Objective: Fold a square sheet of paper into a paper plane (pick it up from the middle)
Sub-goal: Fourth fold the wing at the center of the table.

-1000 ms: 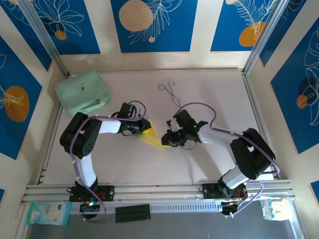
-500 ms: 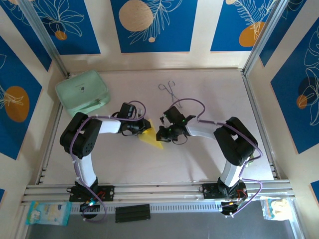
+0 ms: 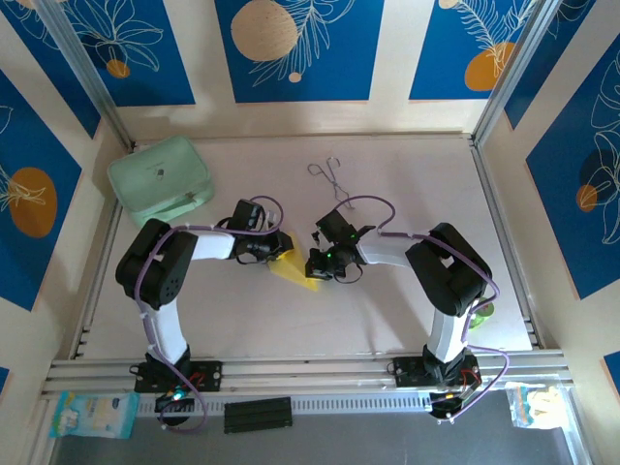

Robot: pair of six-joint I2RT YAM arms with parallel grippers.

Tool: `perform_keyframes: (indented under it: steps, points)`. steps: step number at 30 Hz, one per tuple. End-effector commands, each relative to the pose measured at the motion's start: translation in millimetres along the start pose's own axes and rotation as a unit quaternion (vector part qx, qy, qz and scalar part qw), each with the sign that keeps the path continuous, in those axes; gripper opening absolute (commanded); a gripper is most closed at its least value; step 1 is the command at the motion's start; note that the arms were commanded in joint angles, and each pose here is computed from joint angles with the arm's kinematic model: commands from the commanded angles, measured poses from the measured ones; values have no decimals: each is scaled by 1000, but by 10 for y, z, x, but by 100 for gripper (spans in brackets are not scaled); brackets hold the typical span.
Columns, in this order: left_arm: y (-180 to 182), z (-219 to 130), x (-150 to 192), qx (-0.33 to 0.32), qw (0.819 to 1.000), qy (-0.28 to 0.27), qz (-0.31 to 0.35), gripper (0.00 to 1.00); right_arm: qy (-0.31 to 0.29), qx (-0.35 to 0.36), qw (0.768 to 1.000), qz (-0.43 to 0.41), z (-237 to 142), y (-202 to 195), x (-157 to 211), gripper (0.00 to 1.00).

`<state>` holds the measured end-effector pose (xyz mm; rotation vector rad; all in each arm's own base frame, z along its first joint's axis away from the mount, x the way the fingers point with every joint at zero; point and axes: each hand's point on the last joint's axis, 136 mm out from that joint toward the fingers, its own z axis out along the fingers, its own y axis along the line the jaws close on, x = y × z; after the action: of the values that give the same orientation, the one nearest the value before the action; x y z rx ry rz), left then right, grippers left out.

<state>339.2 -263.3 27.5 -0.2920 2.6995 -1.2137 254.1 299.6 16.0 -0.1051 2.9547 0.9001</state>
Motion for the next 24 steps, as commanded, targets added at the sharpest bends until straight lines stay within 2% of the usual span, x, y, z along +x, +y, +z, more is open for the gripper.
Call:
perform_keyframes:
  steps: [1, 7, 15, 24]
  points:
    - [-195, -186, -78, -1, 999, -26, 25, 19, 28, 60, 998, 24, 95, -312, 180, 5]
    - [-198, -327, 103, -32, 998, -34, 50, 18, 33, 78, 996, 31, 109, -389, 207, 4]
    - [-253, -75, 493, -22, 997, 26, 69, 12, 39, 83, 995, 37, 133, -419, 223, 4]
    - [-39, 134, 540, -43, 996, 46, 58, 9, 40, 79, 995, 42, 137, -438, 233, 3]
